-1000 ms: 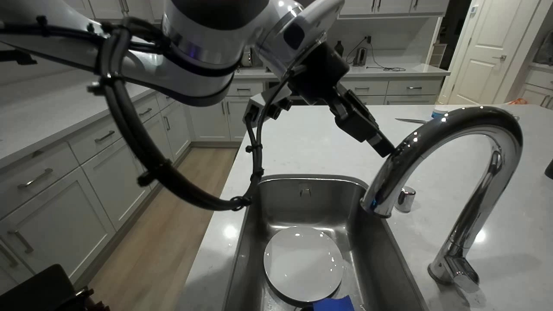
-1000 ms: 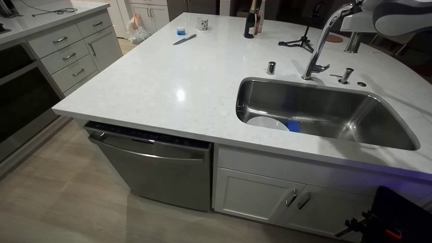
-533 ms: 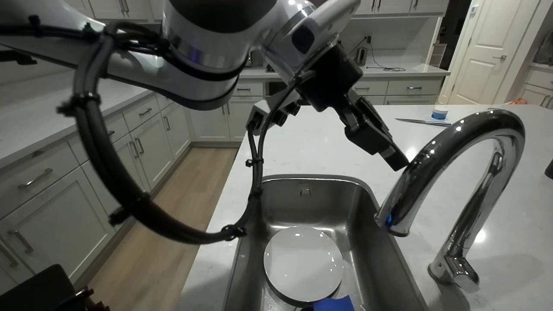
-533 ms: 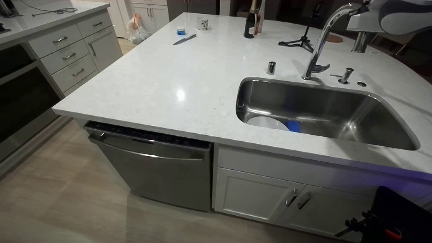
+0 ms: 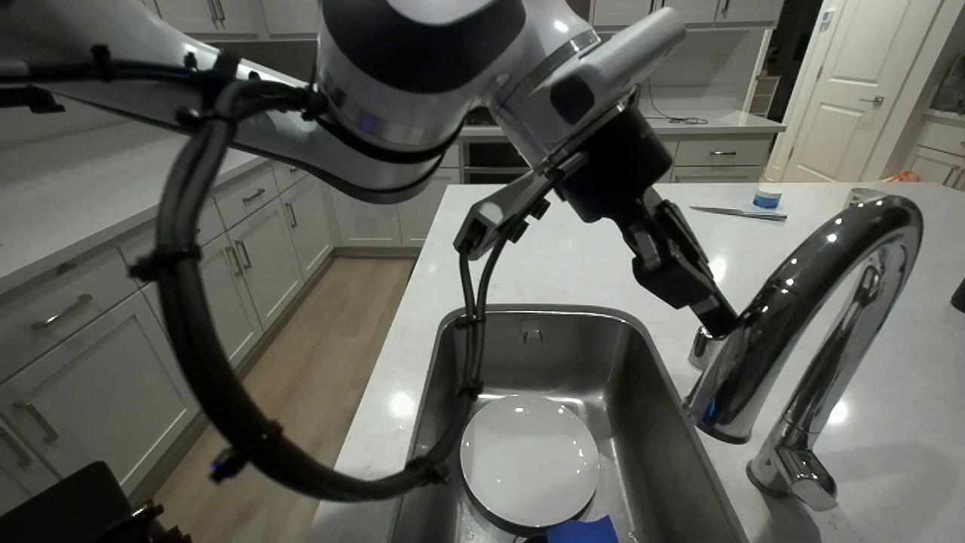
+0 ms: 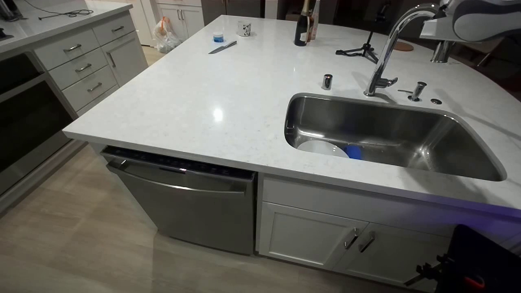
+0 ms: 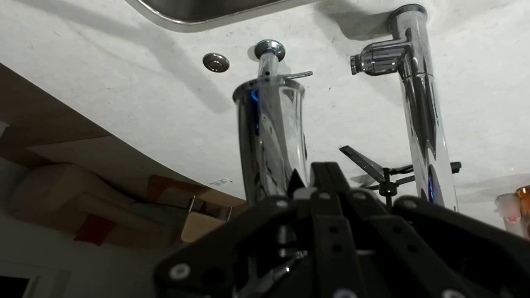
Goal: Turn the tap nozzle to the right
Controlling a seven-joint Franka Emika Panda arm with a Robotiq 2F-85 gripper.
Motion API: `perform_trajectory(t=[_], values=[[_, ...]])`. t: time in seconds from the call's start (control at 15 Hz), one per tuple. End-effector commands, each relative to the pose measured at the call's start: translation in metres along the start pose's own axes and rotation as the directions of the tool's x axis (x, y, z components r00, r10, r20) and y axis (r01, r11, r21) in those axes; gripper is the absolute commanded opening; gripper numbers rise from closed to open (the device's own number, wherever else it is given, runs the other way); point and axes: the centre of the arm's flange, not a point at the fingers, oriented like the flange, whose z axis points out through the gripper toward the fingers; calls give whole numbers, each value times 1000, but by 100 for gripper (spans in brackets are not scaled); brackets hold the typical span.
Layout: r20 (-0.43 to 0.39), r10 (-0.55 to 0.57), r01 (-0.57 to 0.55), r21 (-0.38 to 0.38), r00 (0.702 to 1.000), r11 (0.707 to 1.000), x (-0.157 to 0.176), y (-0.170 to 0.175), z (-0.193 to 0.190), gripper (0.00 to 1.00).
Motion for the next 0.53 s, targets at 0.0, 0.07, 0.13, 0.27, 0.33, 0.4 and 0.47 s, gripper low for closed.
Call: perform_trajectory(t=[0.0, 0.07, 0.13, 0.27, 0.33, 0.4, 0.47], values=[[28, -5, 5, 13, 1000, 1000, 32, -6, 21, 2], [43, -4, 3, 20, 999, 1000, 38, -6, 25, 2], [56, -3, 2, 27, 998, 1000, 45, -5, 29, 2], [73, 0, -3, 38, 997, 999, 54, -6, 35, 2], [78, 3, -7, 44, 997, 999, 59, -6, 37, 2], [80, 6, -10, 49, 997, 999, 63, -7, 39, 2], [83, 11, -16, 52, 996, 999, 68, -6, 40, 2]])
